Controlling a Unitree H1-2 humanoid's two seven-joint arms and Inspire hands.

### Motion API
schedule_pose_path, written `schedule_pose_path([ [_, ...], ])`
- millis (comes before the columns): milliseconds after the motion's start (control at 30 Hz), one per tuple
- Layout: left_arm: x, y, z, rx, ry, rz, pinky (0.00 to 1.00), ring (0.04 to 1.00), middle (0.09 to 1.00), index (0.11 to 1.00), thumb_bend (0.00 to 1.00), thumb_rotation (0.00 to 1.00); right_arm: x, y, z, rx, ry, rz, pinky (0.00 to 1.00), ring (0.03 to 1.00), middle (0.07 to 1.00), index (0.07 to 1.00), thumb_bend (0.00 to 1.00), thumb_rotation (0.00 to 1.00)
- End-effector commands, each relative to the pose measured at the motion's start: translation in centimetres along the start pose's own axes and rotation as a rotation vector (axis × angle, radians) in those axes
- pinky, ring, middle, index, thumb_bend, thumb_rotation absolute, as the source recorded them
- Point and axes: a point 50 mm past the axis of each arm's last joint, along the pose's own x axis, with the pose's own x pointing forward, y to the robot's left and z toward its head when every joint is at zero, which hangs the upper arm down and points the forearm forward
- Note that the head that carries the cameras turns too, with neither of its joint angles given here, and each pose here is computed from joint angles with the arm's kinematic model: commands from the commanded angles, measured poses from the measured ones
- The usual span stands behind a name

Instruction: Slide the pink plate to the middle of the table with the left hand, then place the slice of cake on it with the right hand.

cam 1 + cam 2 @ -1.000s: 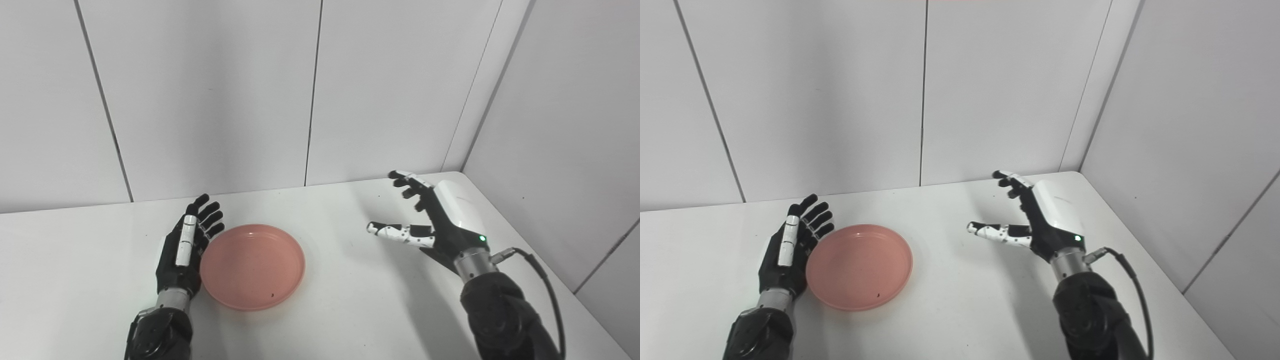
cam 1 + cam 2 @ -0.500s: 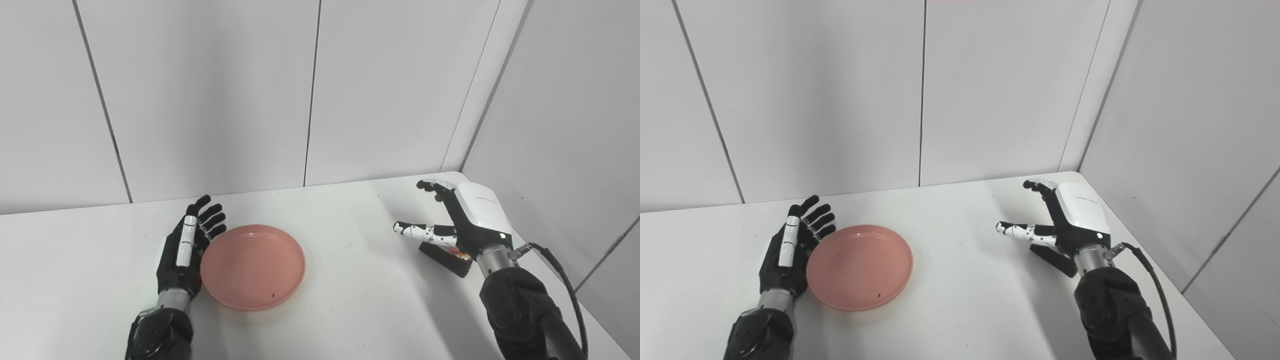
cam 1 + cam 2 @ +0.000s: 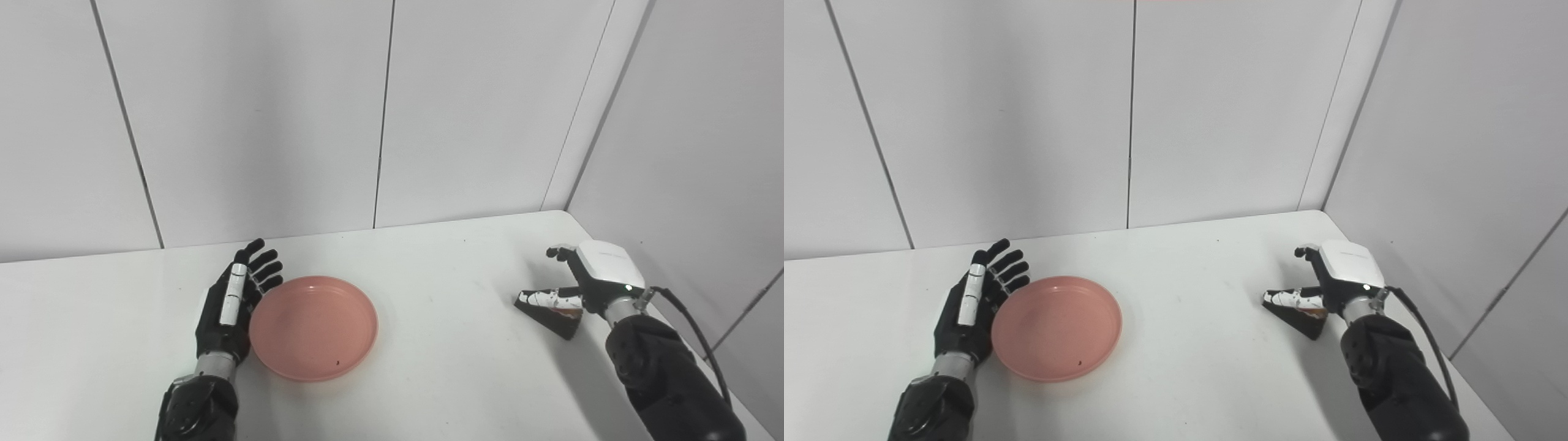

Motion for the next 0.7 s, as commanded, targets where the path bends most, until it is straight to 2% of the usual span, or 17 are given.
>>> schedule_pose_path([
  [0,-2.6,1.4,-3.8,-0.014,0.14,0.047,0.72,0.745,0.753,0.773,0.75,0.76,1.1,-2.9,-0.1,-0.031,-0.049,-0.113,0.63,0.745,0.787,0.762,0.94,0.76],
  [200,-2.6,1.5,-3.9,-0.017,0.148,0.049,0.71,0.737,0.742,0.761,0.74,0.75,1.6,-2.1,-1.1,-0.022,-0.024,-0.094,0.65,0.751,0.795,0.773,0.95,0.8],
  [467,-2.6,1.4,-3.9,-0.013,0.143,0.04,0.7,0.735,0.746,0.763,0.73,0.74,1.0,-2.9,-1.8,0.001,-0.037,-0.078,0.63,0.754,0.81,0.788,0.96,0.81],
  [600,-2.6,1.4,-4.1,-0.015,0.145,0.034,0.71,0.738,0.746,0.766,0.72,0.74,0.7,-3.4,-2.3,-0.007,-0.066,-0.052,0.61,0.754,0.81,0.799,0.96,0.74],
  [667,-2.5,1.4,-4.2,-0.015,0.148,0.037,0.7,0.732,0.739,0.76,0.72,0.74,0.6,-3.6,-2.5,0.01,-0.078,-0.035,0.62,0.765,0.817,0.812,0.99,0.66],
])
